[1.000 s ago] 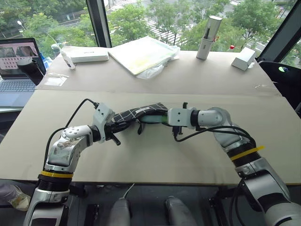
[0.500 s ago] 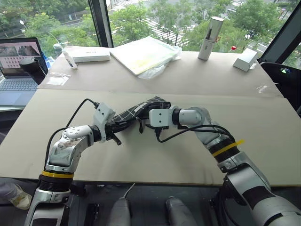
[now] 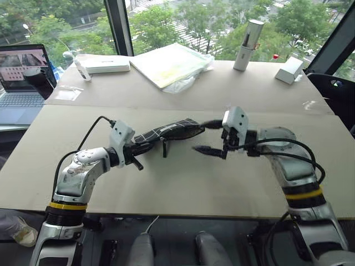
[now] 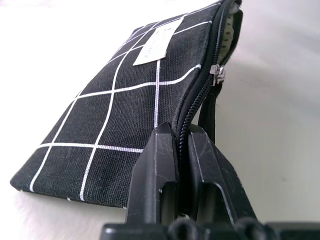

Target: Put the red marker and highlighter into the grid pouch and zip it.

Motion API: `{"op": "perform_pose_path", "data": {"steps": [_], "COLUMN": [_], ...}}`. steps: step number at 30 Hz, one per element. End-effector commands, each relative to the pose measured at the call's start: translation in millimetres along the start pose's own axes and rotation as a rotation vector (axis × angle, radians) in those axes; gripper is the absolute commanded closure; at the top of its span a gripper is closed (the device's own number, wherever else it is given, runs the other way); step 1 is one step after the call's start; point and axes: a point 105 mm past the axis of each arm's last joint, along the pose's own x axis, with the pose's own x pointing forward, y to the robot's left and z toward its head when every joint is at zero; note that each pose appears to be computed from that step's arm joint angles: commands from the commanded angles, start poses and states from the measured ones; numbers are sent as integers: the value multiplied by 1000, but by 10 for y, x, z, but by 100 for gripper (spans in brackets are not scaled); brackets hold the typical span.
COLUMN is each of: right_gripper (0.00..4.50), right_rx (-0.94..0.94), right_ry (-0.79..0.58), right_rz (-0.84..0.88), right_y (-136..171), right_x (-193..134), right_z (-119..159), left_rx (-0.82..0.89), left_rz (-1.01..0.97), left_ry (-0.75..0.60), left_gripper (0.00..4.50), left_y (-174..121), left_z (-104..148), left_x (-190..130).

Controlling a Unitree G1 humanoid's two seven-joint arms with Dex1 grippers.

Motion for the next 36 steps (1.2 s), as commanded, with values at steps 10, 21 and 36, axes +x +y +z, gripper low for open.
{"op": "perform_pose_path", "data": {"steps": [10,21,36], "right_gripper": [18,57,449], "right_rx": [267,304,306], "right_ry": [82,45,46], "right_rz": [-174,-220,-226], "right_y": [59,-92,-160], "right_x": [680,1069,816], "right_z": [-219,-40,-91], "left_rx": [39,44,34], "left_rz": [-46,-57,-18], "left_ry": [-36,-30,-33], "left_gripper": [450,450,450], "left_y": [-76,-122,-31], "left_z": [141,122,121], "left_x": [73,83,43]}}
